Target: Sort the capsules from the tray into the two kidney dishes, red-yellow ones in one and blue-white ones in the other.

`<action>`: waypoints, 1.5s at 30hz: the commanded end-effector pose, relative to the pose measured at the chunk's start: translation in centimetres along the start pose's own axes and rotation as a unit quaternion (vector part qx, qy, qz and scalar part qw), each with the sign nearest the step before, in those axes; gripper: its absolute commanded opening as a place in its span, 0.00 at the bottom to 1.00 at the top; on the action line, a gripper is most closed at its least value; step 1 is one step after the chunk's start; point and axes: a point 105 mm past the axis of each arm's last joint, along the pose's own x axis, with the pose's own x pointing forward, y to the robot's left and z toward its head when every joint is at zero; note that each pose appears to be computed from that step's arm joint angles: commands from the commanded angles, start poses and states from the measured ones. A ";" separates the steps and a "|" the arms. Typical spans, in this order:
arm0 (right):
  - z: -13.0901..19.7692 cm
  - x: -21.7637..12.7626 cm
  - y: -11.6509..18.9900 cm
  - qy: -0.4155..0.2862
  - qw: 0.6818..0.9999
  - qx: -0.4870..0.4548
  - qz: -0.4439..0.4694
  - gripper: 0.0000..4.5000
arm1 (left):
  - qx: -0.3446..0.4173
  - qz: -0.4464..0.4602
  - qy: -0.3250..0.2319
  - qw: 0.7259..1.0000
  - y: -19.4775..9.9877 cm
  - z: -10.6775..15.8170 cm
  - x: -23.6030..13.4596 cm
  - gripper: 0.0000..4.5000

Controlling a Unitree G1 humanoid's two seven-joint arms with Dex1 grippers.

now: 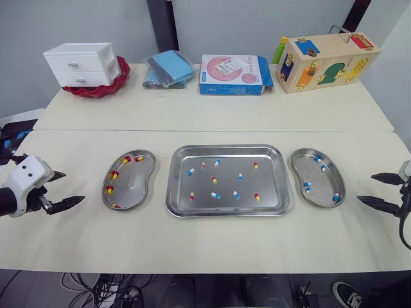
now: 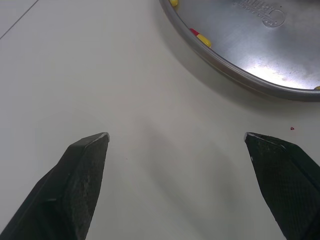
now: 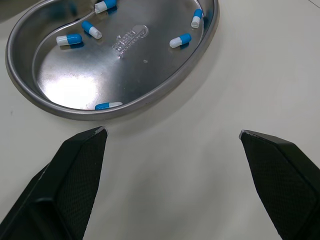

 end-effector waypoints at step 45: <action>3.0 -0.4 13.5 -0.122 0.974 0.018 0.189 0.99 | -0.014 -0.153 -0.026 0.988 -4.8 3.9 -1.9 1.00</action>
